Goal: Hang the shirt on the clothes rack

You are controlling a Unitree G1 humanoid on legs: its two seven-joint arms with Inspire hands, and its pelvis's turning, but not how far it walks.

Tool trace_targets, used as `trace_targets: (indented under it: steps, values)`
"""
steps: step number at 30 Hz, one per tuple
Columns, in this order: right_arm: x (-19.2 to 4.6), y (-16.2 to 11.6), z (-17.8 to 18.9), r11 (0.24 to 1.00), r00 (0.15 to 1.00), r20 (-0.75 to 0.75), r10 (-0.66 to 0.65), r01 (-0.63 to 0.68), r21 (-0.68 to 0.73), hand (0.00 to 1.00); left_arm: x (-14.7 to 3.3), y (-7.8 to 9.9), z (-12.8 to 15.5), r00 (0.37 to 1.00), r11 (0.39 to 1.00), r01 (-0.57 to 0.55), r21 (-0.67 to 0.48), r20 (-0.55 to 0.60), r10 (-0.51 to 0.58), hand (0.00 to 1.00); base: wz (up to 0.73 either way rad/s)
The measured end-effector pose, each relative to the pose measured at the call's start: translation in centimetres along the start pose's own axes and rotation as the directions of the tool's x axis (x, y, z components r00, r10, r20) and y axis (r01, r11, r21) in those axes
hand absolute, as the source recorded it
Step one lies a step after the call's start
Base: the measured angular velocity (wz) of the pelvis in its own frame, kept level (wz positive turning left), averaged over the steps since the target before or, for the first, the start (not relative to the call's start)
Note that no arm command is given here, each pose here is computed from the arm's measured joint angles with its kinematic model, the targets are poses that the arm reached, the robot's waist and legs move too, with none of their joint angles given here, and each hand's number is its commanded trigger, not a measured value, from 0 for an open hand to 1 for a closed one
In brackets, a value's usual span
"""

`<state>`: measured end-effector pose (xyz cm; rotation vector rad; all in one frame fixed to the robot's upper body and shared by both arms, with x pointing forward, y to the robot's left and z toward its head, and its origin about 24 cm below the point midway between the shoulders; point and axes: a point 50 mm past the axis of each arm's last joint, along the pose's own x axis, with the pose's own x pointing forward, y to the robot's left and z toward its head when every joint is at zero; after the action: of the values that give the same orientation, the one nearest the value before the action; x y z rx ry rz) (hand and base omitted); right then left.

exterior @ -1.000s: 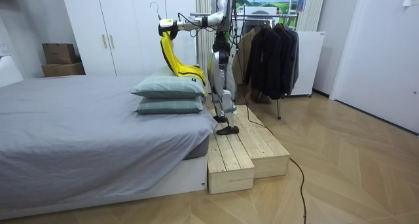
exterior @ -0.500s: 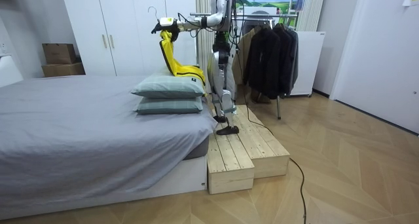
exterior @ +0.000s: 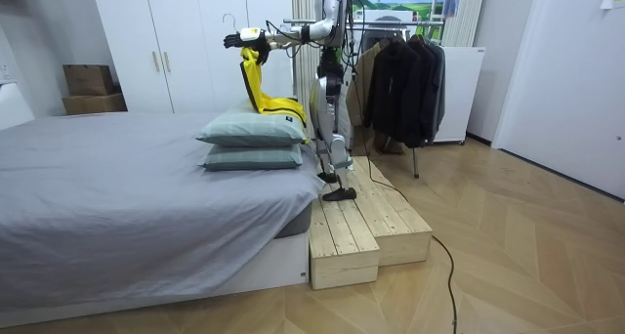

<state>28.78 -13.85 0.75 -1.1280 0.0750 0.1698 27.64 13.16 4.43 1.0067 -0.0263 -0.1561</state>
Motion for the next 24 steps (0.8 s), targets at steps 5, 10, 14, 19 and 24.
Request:
trace_targets:
  steps: [5,10,14,19,24]
  values:
    - [-0.4,0.3,-0.8,0.999,1.0,-0.025,0.002,-0.001,0.033,1.0,-0.1,-0.1,0.1,1.0,0.999,0.009,-0.041,0.007,-0.008,0.0,0.02]
    - [-0.6,0.3,-1.6,0.999,0.999,-0.045,-0.002,0.004,0.043,1.0,-0.1,-0.1,0.1,1.0,0.997,0.013,-0.077,0.023,-0.011,0.0,-0.01]
    - [-0.7,0.5,-2.6,1.0,0.997,-0.074,0.003,-0.001,0.029,1.0,-0.1,0.0,0.1,1.0,0.996,0.006,-0.084,0.031,-0.003,0.0,-0.08]
    - [-0.9,0.0,-3.9,1.0,0.996,-0.094,-0.011,0.01,-0.015,1.0,0.0,1.1,-0.5,0.998,0.994,-0.058,-0.09,0.016,0.06,0.0,-0.03]
    - [-1.4,-1.2,-5.6,0.996,0.988,-0.129,-0.08,0.074,-0.053,1.0,-0.1,2.0,-1.3,0.994,0.985,-0.108,-0.134,-0.019,0.106,0.0,0.0]
